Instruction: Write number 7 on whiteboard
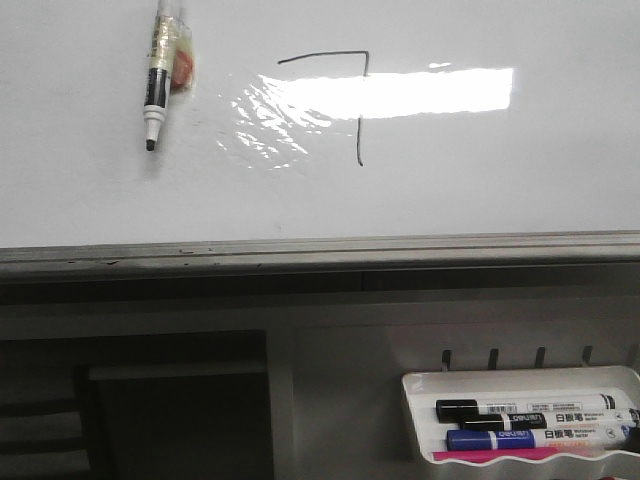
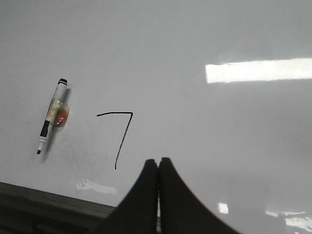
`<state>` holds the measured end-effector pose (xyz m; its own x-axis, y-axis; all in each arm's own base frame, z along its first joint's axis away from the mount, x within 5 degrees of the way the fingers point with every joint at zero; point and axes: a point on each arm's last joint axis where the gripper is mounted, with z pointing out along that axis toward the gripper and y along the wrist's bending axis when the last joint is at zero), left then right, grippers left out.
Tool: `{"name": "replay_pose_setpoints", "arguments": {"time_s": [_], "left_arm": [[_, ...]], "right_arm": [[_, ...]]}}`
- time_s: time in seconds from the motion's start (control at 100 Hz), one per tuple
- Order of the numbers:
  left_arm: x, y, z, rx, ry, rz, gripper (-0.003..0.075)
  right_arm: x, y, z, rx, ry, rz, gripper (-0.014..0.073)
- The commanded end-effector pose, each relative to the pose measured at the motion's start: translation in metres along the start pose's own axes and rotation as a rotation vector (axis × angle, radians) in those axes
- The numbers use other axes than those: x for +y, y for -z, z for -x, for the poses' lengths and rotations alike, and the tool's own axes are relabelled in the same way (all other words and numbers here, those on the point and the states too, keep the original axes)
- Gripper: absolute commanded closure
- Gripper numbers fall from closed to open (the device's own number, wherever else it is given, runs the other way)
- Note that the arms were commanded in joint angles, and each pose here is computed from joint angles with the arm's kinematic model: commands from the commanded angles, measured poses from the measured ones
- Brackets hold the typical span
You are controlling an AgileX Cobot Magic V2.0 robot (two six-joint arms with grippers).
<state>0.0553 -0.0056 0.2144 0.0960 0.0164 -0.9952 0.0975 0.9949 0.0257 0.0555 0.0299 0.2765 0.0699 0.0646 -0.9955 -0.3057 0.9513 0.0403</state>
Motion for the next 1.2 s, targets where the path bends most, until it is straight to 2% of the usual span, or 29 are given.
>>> {"name": "replay_pose_setpoints", "arguments": {"time_s": [0.0,0.21,1.19], "left_arm": [[0.001,0.003,0.006,-0.09,0.017,0.022,0.0741],[0.003,0.002,-0.009,-0.016,0.021,0.05,0.0741],[0.003,0.002,-0.01,-0.005,0.107,0.062,0.0741]], "right_arm": [[-0.002,0.0,0.009,-0.033,-0.016,-0.024,0.066],[-0.002,0.0,0.009,-0.033,-0.018,-0.024,0.066],[-0.002,0.0,0.009,-0.033,-0.018,-0.024,0.066]]}}
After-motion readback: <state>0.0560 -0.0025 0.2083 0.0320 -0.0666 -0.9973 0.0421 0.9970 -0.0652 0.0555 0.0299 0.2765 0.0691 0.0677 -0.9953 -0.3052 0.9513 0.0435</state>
